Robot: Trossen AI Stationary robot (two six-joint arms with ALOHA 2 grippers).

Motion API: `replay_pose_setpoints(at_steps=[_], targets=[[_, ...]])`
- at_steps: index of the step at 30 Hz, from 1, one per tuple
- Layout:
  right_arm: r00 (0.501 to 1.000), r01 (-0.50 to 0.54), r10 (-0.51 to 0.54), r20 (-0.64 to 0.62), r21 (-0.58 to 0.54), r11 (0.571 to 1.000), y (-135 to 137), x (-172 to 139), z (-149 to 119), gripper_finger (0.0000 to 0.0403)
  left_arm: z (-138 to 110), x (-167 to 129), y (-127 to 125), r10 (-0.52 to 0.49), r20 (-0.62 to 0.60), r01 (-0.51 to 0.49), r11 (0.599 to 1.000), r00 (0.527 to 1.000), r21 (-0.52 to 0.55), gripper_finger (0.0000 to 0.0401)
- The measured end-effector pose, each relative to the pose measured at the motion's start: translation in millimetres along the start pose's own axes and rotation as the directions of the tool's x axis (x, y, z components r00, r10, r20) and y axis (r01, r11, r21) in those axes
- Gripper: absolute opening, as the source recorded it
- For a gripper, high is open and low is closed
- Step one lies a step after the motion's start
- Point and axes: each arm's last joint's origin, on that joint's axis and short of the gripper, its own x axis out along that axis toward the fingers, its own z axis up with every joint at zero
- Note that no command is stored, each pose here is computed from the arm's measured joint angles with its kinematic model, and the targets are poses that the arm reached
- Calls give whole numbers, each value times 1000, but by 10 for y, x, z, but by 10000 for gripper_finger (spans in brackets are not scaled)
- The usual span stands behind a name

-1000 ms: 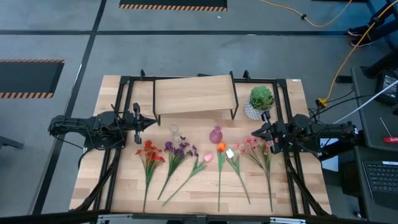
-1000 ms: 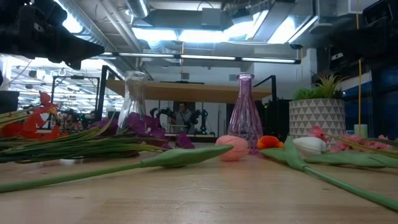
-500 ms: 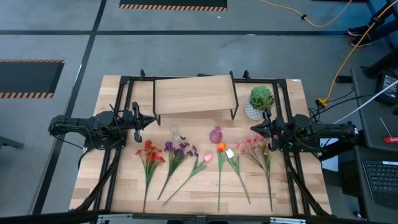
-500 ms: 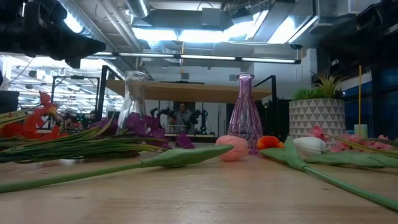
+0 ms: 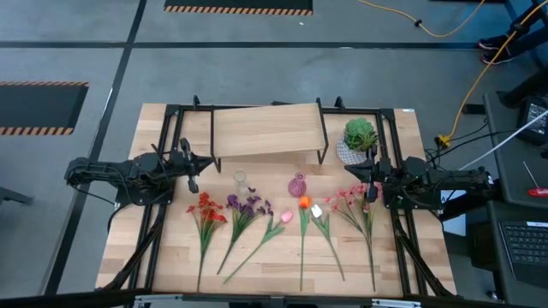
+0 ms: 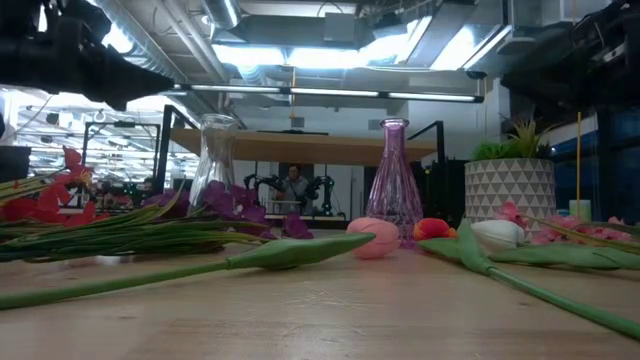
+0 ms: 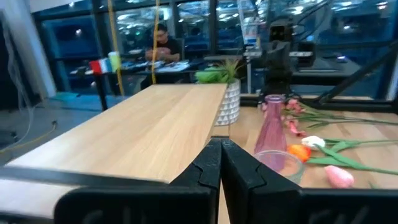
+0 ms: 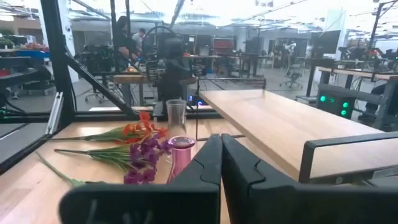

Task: Pick and place flowers into a vace then onto a shelf
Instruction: Put the pink flowers into the pink vase

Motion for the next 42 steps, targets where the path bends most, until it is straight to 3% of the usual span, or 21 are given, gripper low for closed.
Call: replay_pose_setpoints(at_steps=[9,17,22,30,34,42], targets=[[993,-2,3,-121,14,1000,0,29,177,3,20,95,-46,-26,-22,26,1000,999,3,3],[979,2,4,-202,30,1000,24,204,423,2,410,184,-71,-32,-50,33,999,998,14,3],[969,11,3,-246,59,998,42,325,524,2,462,268,-116,-72,-118,74,997,990,14,3],[900,66,-1,-436,133,989,69,485,675,1,389,371,-176,-121,-177,126,992,977,20,3],[840,85,19,-542,167,982,124,546,758,1,384,381,-185,-133,-180,143,989,975,43,3],[786,47,79,-613,187,981,321,678,916,0,507,391,-194,-164,-57,171,975,985,141,3]])
